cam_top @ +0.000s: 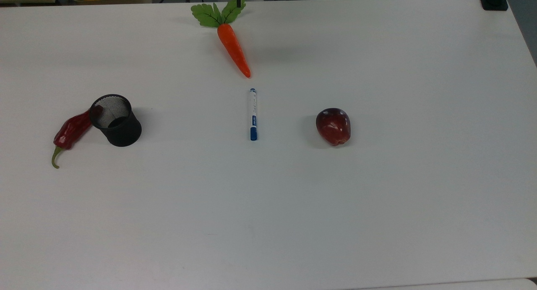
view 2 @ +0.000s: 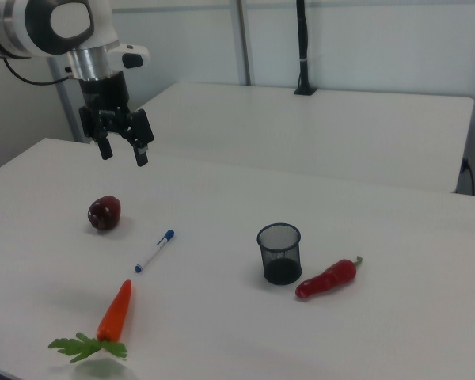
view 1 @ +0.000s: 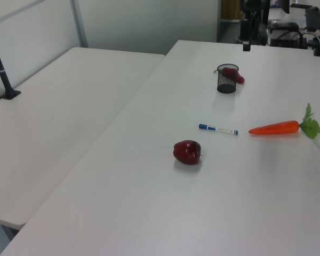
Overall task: Place marker
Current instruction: 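Move the gripper down over the blue-capped white marker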
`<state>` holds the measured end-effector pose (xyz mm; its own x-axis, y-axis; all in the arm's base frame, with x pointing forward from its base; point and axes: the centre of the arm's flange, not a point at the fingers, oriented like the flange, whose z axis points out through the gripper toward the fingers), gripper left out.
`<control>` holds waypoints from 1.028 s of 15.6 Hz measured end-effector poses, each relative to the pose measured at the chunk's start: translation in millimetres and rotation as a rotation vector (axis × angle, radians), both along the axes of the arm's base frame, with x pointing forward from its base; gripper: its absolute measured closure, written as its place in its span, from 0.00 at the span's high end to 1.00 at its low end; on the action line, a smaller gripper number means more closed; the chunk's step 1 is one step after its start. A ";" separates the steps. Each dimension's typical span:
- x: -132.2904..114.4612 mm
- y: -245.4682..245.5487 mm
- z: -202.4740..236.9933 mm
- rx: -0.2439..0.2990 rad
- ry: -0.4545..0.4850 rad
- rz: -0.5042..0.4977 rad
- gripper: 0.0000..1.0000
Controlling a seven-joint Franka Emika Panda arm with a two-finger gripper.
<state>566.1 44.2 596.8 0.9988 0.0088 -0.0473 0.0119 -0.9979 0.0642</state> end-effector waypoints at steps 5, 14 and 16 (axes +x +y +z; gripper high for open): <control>0.4 0.9 -0.7 0.000 0.001 0.002 1.00; 31.5 8.5 -35.2 0.004 -0.049 0.015 1.00; 41.7 10.1 -54.5 0.003 -0.047 0.018 1.00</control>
<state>607.8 54.3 542.3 0.9996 0.0269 0.0001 0.0268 -0.9977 0.0616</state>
